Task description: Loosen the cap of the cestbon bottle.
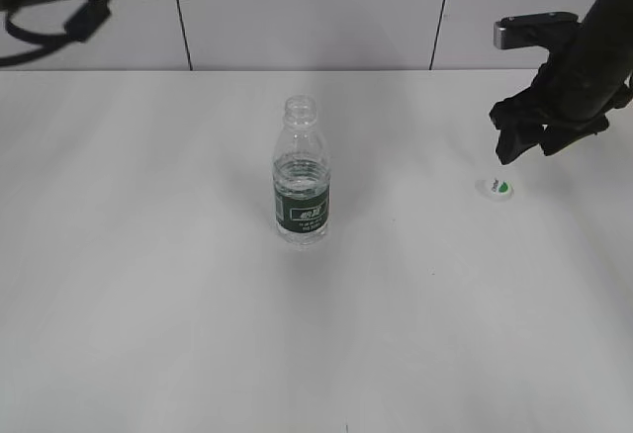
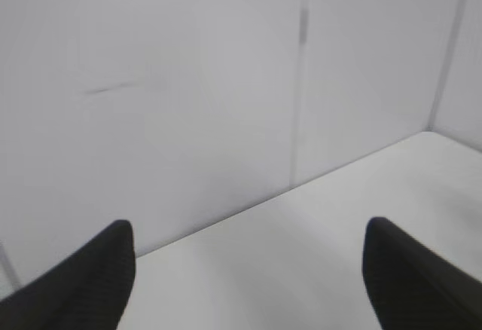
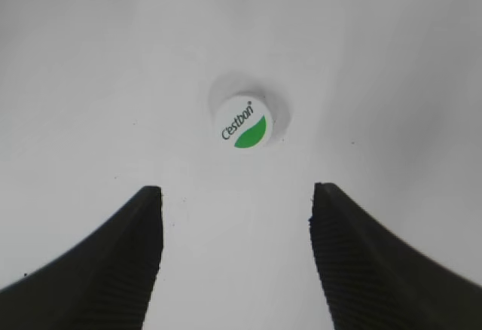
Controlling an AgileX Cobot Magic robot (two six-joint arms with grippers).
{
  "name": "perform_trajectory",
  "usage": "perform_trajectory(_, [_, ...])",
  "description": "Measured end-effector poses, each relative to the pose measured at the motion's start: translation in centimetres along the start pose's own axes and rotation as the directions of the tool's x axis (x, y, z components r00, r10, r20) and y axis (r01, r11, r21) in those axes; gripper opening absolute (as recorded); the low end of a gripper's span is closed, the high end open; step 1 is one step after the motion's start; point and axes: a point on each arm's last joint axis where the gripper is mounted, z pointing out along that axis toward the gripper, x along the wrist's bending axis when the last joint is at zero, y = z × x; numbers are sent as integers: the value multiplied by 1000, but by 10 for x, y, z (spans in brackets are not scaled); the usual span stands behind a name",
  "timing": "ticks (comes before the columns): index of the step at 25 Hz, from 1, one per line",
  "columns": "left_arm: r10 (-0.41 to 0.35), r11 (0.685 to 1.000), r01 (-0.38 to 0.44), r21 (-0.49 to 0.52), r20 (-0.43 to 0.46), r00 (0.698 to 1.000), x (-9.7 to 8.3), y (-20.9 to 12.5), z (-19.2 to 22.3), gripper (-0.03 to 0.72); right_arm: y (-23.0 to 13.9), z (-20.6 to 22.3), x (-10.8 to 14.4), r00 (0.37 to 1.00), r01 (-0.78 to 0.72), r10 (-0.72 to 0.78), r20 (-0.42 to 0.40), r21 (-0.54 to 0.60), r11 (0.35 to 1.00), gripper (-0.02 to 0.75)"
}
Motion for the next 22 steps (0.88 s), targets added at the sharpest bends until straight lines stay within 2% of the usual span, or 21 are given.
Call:
perform_trajectory(3, [-38,996,50,69,-166,985,19,12,-24,564,1,-15,1,1000,-1,1,3,-21,1000,472])
perform_trajectory(6, [-82,986,122,114,-307,948,37,21,-47,564,1,-28,3,1000,-2,3,4,-38,999,472])
perform_trajectory(9, [-96,965,193,179,-441,892,56,22,-64,564,-1,-37,4,1000,-5,5,1,-37,999,472])
perform_trajectory(12, [-87,920,285,268,-571,817,76,14,-78,564,-4,-42,5,1000,-26,26,-8,-11,1000,472])
perform_trajectory(14, [-66,887,328,325,-614,787,84,7,-86,564,-7,-43,6,999,-36,37,-17,22,999,472])
perform_trajectory(16, [-38,850,350,395,-615,787,88,0,-92,564,-10,-43,7,999,-43,45,-25,54,998,472])
perform_trajectory(20, [-75,771,401,494,-555,828,91,-11,-100,564,-16,-43,5,997,-69,72,-26,111,991,472])
perform_trajectory(22, [-103,749,429,505,-551,828,95,-14,-105,564,-19,-45,3,997,-78,81,-15,132,988,472])
